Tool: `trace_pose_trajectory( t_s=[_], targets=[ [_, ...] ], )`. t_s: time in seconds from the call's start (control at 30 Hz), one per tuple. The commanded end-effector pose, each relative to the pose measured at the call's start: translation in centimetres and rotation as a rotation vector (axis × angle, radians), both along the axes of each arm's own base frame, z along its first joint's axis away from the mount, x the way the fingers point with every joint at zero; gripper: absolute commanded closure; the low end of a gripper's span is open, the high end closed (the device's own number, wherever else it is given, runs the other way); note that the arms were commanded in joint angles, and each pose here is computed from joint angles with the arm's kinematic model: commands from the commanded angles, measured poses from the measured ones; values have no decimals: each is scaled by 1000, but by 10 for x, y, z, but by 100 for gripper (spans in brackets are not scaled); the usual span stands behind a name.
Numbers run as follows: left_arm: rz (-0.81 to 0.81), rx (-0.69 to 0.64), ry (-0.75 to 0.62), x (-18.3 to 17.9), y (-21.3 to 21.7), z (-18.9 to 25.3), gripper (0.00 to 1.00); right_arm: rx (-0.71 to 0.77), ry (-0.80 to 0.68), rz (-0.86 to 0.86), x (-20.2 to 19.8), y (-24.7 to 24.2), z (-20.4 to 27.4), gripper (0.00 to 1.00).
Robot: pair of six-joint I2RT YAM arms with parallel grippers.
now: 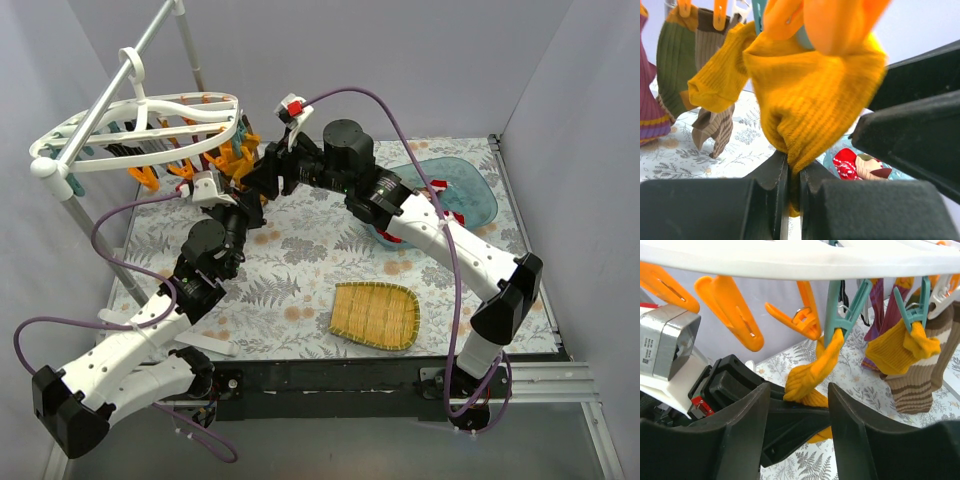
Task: Remove the socks clipped to the hanger
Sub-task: Remove the sock from the hanger.
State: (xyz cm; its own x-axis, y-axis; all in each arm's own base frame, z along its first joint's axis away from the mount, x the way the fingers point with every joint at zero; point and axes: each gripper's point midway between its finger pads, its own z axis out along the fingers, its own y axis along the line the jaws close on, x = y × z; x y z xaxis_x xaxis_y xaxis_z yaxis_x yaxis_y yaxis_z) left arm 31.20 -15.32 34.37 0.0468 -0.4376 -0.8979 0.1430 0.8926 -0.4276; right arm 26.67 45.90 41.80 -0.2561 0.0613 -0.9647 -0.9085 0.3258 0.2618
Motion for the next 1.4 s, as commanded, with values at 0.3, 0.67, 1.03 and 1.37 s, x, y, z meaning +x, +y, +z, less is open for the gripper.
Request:
trace_pose_trajectory(
  t_s=[0.3, 0.67, 1.03, 1.37],
  targets=[
    [-19, 4, 26, -6, 2, -7, 100, 150, -132, -134, 38, -17, 65, 35],
    [-36, 27, 34, -4, -3, -7, 100, 95, -115, -167, 61, 0, 47, 36],
    [-46, 46, 39, 0, -8, -9, 100, 83, -116, -153, 62, 10, 39, 37],
    [-50, 63, 45, 3, -11, -13, 100, 73, -121, -150, 60, 18, 36, 37]
  ],
)
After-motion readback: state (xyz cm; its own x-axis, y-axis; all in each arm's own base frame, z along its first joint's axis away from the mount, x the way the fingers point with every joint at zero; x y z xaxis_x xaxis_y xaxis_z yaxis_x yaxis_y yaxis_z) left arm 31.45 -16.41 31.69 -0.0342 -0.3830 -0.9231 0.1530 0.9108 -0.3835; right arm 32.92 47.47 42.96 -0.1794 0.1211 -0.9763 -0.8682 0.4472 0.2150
